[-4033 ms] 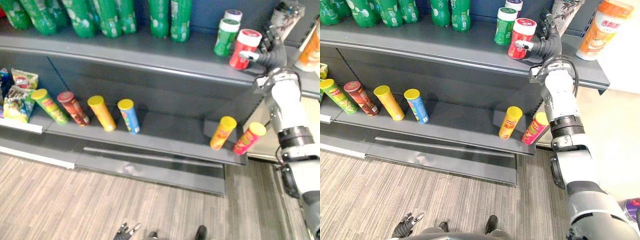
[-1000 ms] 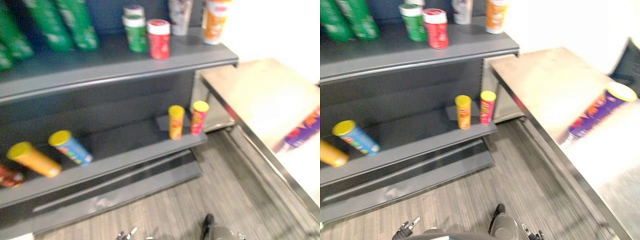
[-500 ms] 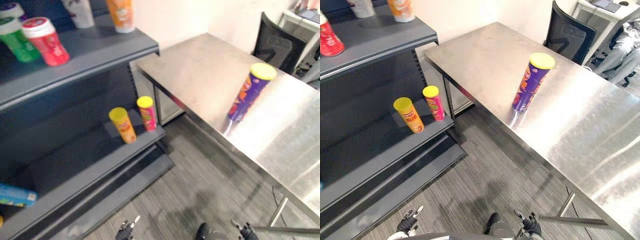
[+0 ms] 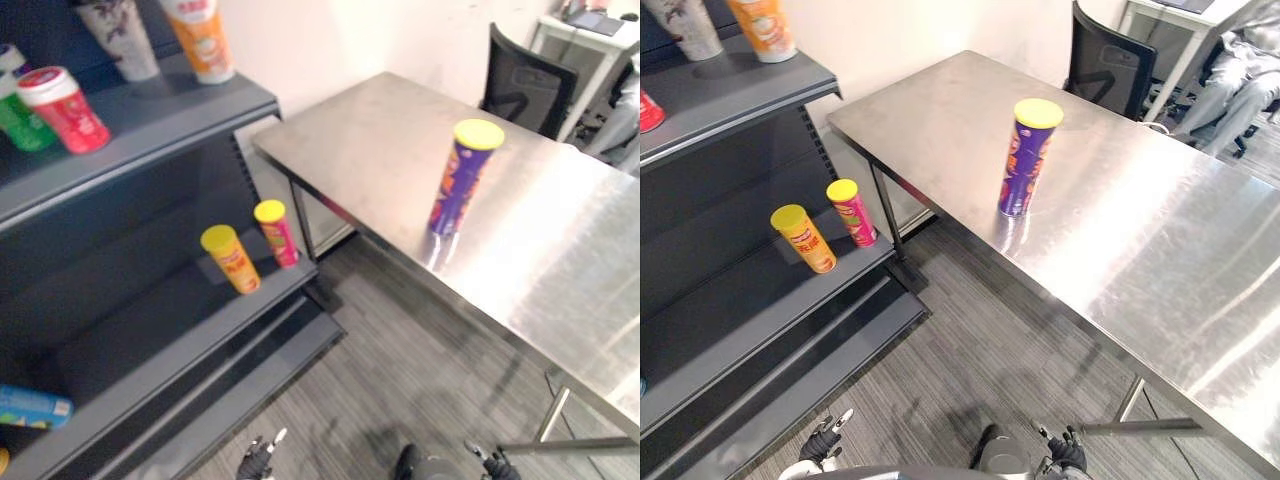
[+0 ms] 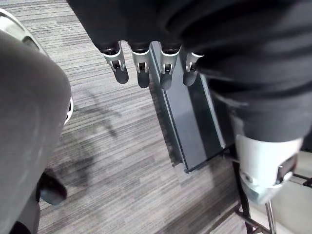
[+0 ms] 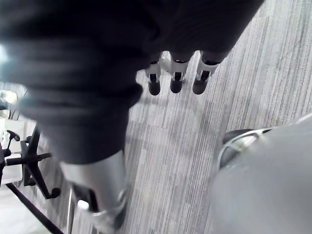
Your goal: Put the gum and the chips on the shelf.
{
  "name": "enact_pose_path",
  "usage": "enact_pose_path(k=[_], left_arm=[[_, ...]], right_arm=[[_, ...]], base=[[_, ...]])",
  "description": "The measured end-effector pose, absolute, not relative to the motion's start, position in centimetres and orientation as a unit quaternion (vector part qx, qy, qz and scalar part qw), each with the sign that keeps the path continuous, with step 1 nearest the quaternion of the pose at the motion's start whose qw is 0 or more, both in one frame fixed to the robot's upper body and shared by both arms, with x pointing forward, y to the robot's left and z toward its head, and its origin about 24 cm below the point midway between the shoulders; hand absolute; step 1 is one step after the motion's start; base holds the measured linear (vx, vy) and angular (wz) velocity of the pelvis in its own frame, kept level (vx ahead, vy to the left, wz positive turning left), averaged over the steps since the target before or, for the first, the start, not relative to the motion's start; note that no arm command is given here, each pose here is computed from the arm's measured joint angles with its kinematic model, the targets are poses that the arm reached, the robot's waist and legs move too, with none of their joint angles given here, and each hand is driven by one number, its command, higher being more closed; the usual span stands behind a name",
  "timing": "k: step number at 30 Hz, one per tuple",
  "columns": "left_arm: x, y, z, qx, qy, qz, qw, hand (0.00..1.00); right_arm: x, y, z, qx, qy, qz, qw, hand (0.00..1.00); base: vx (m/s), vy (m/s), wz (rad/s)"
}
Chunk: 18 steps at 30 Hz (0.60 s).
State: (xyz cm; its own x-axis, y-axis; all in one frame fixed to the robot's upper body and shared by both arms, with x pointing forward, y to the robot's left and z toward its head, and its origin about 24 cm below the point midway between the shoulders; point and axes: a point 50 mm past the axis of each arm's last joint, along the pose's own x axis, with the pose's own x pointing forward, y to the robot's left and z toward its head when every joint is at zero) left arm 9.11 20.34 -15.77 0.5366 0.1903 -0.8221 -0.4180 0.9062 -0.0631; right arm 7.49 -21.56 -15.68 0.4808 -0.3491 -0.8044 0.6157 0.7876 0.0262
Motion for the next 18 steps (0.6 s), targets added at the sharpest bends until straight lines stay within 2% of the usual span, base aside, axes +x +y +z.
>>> enact_pose_path(k=[4,10,15,18], left_arm=[[9.3,20.5,-15.5,-0.16,0.418,0.208,0.87,0.0],[9.1,20.2,-15.5,-0.178,0.413,0.222,0.865,0.0],[8.4,18.7,-15.9,-0.195,0.424,0.227,0.855,0.0],[8.2,19.2,-15.8,-0.183,0.423,0.227,0.858,0.0]], right_arm=[[7.4,-22.3,-15.5,0.15,0.416,-0.301,0.845,0.0],[7.6,-22.9,-15.2,0.144,0.407,-0.315,0.845,0.0],[5.9,-23.4,-15.3,0.135,0.419,-0.327,0.836,0.0],[5.7,-22.1,-15.7,0.146,0.43,-0.322,0.831,0.0]], base=[[-0.03,-0.141,-0.84],[0.06,-0.001,-1.08],[0.15,0.206,-0.63],[0.18,0.279,-0.22]])
